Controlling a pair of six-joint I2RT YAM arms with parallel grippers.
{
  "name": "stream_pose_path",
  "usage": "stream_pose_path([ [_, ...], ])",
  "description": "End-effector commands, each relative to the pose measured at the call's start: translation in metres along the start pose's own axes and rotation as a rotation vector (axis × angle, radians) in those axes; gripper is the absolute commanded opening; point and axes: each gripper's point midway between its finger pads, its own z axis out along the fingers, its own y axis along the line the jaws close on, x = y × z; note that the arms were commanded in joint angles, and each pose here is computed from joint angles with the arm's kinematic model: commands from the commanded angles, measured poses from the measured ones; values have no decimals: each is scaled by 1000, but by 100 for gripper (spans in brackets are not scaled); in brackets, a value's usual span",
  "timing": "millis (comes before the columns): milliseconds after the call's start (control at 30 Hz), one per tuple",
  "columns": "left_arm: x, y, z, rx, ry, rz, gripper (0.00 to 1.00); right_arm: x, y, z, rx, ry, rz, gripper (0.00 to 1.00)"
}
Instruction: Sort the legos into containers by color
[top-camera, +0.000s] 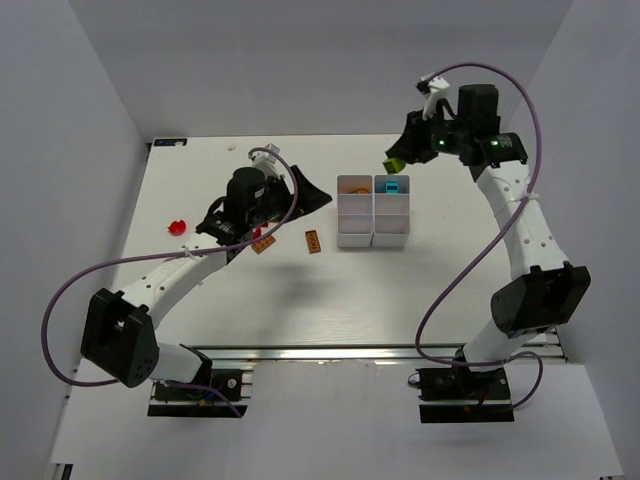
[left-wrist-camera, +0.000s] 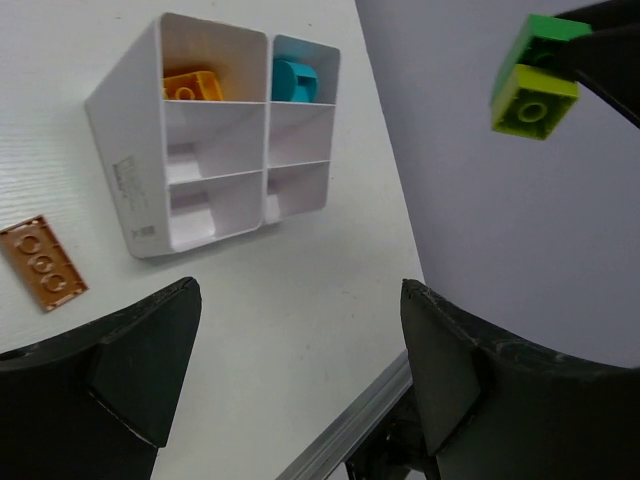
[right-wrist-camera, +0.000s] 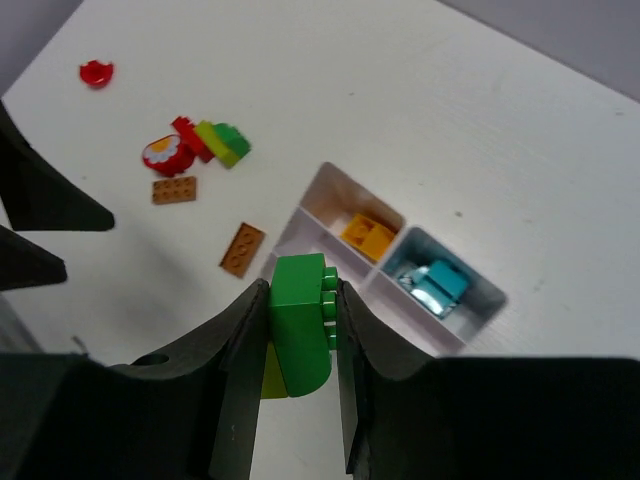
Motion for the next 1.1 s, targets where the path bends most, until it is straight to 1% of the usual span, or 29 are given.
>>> stream_pose_path([
  [0, -17, -37, 1, 84, -76, 59, 90, 7, 19, 20, -53, 35, 91, 0],
  [33, -16, -45, 1, 96, -82, 67, 90, 10, 32, 28, -70, 58, 143, 0],
  [67, -15, -47, 1, 97, -88, 71, 90, 13, 36, 30, -60, 74, 161, 0],
  [100, -17, -48, 2, 88, -107, 74, 91, 9, 43, 31, -65, 75, 165, 0],
  [167, -16, -51, 5, 81, -123, 68, 91, 14, 71, 41, -81, 106, 158, 0],
  [200, -14, -53, 6, 84, -118, 66, 91, 14, 68, 41, -60, 105, 159, 0],
  [233, -14, -52, 9, 68, -130, 60, 91, 15, 80, 44, -66, 114, 145, 0],
  [333, -15, -49, 17, 29, -149, 40, 91, 18, 92, 49, -43, 123, 132, 0],
  [433, -17, -51, 23, 21, -158, 26, 90, 19, 97, 54, -23, 128, 140, 0],
  [500, -22, -48, 26, 0, -191, 7, 88, 21, 100, 55, -27, 134, 149, 0],
  [633, -22, -45, 31, -4, -197, -9, 78, 22, 104, 56, -31, 135, 145, 0],
  [733, -22, -47, 31, 6, -196, -14, 75, 21, 104, 56, -27, 128, 138, 0],
  [933, -24, -57, 31, 57, -203, -24, 75, 25, 106, 57, -27, 137, 137, 0],
  [967, -21, -63, 31, 89, -186, -22, 75, 25, 107, 57, -25, 135, 135, 0],
  [1067, -18, -66, 32, 113, -172, -29, 75, 28, 104, 59, -15, 142, 134, 0],
])
